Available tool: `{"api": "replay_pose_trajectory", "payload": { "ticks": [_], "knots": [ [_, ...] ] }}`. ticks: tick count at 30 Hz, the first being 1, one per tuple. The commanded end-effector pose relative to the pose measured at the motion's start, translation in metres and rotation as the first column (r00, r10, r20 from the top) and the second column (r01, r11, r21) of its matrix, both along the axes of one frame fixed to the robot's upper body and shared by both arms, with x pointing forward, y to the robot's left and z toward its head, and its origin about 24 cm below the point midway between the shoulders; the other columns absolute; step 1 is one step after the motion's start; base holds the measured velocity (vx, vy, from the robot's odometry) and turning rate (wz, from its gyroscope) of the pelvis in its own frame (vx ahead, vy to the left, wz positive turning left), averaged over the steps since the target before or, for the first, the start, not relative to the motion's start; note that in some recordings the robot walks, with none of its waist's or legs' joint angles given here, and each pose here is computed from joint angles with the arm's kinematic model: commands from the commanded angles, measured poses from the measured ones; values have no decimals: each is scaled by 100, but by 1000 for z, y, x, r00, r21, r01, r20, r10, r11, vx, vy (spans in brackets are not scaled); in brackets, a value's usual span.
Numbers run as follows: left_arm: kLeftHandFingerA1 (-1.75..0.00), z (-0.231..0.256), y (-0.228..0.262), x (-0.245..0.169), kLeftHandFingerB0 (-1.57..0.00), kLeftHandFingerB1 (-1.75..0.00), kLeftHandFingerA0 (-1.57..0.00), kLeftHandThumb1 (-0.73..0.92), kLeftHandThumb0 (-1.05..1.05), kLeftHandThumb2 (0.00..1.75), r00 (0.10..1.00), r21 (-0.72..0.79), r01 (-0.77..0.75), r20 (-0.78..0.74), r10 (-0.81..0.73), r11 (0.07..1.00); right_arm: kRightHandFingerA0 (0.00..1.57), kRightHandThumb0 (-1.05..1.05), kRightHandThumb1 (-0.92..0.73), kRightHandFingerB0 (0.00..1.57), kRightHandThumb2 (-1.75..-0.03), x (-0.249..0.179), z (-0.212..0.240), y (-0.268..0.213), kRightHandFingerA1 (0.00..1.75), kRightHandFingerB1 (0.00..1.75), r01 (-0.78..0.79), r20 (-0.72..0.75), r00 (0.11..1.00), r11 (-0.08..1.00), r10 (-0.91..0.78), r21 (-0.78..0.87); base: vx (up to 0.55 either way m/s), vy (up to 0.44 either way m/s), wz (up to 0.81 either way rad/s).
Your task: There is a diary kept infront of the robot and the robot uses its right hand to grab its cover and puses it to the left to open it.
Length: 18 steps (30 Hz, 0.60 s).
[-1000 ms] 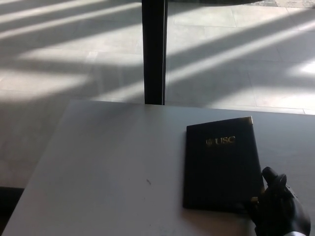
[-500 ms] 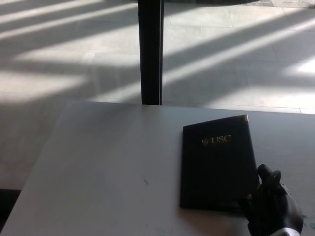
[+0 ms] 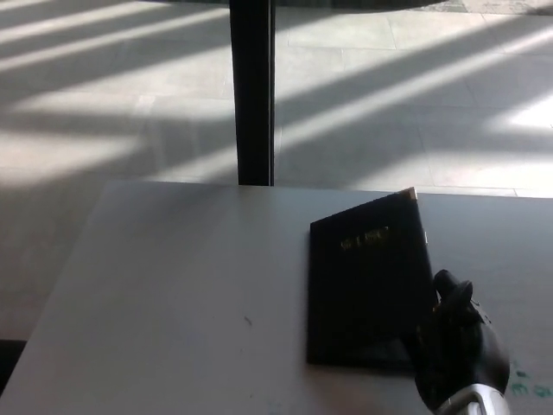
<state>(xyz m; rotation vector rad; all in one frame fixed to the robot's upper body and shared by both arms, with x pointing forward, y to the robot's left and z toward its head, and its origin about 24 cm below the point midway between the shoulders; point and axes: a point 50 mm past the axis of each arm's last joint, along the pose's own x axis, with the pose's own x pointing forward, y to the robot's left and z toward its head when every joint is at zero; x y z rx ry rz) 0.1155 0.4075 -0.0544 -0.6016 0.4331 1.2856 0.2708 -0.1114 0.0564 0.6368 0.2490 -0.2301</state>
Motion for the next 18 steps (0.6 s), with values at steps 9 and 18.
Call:
{"api": "replay_pose_trajectory", "payload": {
  "ticks": [9,18],
  "knots": [
    [-83,6,9,-2,-22,-64,-34,92,-90,100,1000,36,-18,-22,19,999,29,-80,-92,21,-78,-7,52,110,61,48,-288,225,916,935,331,-206,21,4,7],
    [-83,8,9,5,-25,-65,-34,92,-92,100,1000,33,-11,-4,11,999,26,-76,-92,20,-86,-17,44,124,65,54,-383,212,804,757,555,-529,5,1,1]
  ]
}}
